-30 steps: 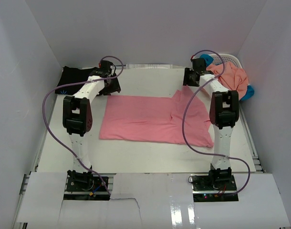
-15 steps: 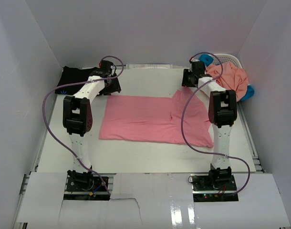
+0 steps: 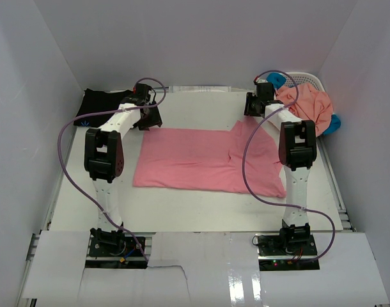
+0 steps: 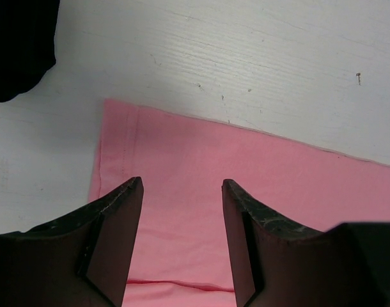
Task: Fold and stack the t-shirts
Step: Grap the side of the flattened tshirt furthest away from the robot with both arms
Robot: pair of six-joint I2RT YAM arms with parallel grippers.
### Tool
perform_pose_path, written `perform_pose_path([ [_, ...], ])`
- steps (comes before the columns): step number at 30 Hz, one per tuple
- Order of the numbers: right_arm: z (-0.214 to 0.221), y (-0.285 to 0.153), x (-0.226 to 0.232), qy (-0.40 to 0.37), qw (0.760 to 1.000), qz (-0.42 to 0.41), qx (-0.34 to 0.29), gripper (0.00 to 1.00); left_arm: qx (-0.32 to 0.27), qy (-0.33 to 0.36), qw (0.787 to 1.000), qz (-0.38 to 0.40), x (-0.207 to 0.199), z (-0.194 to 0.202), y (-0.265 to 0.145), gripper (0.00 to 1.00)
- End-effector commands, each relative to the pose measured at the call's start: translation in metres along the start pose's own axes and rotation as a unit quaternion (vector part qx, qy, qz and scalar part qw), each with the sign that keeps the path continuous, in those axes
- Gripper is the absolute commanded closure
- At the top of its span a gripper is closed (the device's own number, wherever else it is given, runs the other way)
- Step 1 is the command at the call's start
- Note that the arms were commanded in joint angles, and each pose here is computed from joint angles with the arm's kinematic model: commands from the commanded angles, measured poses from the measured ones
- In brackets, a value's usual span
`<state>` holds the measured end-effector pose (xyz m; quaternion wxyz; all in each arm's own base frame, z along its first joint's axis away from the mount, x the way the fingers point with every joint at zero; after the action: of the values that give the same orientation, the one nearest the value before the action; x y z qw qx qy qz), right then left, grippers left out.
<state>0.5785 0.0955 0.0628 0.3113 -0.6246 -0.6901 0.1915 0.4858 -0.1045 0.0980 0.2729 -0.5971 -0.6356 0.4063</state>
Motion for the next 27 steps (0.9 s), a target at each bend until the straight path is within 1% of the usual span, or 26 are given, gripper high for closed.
perform_pose_path([
  [1,-0.023,0.001,-0.004,0.004,0.999,0.011,-0.03,0.54,-0.027,-0.002,1.0,0.014,-0.003,-0.015,-0.019,0.37],
  [5,-0.019,0.004,-0.006,0.003,1.0,0.018,-0.013,0.54,-0.028,-0.002,0.999,0.015,-0.003,-0.015,-0.02,0.37],
  [7,-0.014,0.005,-0.009,0.005,1.0,0.023,0.0,0.56,-0.028,-0.002,0.999,0.015,-0.003,-0.015,-0.02,0.37],
  [8,-0.013,0.005,-0.009,0.005,1.0,0.024,0.002,0.65,-0.027,-0.002,1.0,0.015,-0.003,-0.015,-0.02,0.37],
  [10,-0.012,0.004,-0.009,0.006,1.0,0.023,0.005,0.72,-0.028,-0.002,0.999,0.016,-0.003,-0.015,-0.02,0.37],
  [16,-0.009,0.004,-0.01,0.009,1.0,0.025,0.016,0.83,-0.027,-0.001,1.0,0.014,-0.002,-0.013,-0.02,0.37],
  [19,-0.013,0.0,-0.01,0.007,1.0,0.028,0.01,0.87,-0.025,-0.001,1.0,0.015,-0.002,-0.012,-0.021,0.37],
  [21,-0.018,-0.002,-0.011,0.006,0.999,0.032,0.004,0.92,-0.024,0.0,1.0,0.015,-0.002,-0.01,-0.021,0.37],
  [27,-0.036,-0.015,-0.01,0.005,0.999,0.037,-0.016,0.92,0.001,0.005,1.0,0.016,-0.001,0.0,-0.01,0.37],
])
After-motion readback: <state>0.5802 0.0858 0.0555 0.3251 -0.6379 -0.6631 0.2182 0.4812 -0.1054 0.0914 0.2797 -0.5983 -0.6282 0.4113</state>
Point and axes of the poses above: each gripper's point midway between its finger pads, its own y axis out along the fingers, its own x axis along the line the jaws close on, z = x × y, the point moved 3 cm from there along -y, back along the fingers, and after that the axes turned 4 degrees about y, right-handed, at the moved point
